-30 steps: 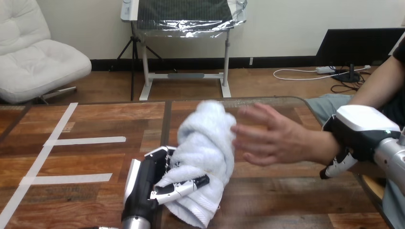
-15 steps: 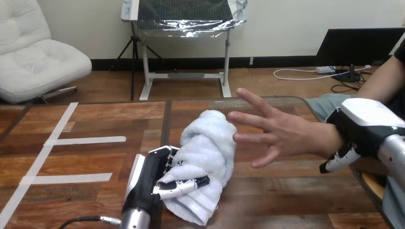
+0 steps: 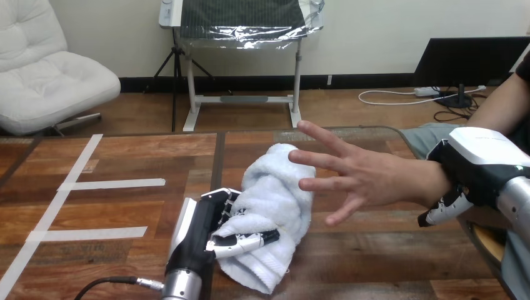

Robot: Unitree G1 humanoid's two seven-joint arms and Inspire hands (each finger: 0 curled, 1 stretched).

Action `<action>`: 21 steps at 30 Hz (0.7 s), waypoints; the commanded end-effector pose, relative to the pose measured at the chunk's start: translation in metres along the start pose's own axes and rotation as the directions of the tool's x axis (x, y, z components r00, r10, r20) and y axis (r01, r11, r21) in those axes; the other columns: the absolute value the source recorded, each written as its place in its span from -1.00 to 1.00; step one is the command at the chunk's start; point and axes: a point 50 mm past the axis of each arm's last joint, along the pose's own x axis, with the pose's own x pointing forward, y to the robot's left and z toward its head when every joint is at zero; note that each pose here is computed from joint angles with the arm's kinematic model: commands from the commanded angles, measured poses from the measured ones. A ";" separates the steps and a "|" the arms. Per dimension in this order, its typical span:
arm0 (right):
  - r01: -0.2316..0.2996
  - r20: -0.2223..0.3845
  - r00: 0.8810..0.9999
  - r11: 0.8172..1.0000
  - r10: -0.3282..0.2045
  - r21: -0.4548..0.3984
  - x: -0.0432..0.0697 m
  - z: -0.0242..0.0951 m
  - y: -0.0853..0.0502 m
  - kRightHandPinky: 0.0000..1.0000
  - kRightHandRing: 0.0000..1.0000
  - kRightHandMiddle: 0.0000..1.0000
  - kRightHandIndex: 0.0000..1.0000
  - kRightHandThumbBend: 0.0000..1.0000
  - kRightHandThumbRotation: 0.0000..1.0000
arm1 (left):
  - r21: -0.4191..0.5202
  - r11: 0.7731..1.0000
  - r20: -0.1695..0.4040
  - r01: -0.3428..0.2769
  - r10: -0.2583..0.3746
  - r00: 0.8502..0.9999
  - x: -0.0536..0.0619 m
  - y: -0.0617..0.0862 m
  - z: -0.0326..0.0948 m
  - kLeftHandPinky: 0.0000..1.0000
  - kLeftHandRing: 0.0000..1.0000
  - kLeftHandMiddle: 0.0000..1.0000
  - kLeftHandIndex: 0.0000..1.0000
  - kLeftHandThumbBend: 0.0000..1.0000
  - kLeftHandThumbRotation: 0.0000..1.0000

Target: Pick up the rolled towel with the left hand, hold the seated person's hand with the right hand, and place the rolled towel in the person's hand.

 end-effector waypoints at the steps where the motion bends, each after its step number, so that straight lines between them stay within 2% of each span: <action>1: 0.195 0.089 0.976 0.980 -0.197 0.036 -0.004 0.017 -0.046 -0.75 -0.61 -0.43 -0.33 0.49 -1.00 | 0.004 1.000 0.099 0.018 -0.018 0.995 0.023 -0.007 0.026 -0.47 -0.34 -0.17 -0.03 0.26 -0.66; 21: 0.209 0.122 0.969 0.976 -0.214 0.055 -0.007 0.019 -0.046 -0.75 -0.63 -0.46 -0.36 0.54 -1.00 | -0.050 0.998 0.125 0.035 -0.028 0.992 0.024 -0.028 0.036 -0.50 -0.37 -0.18 -0.03 0.26 -0.56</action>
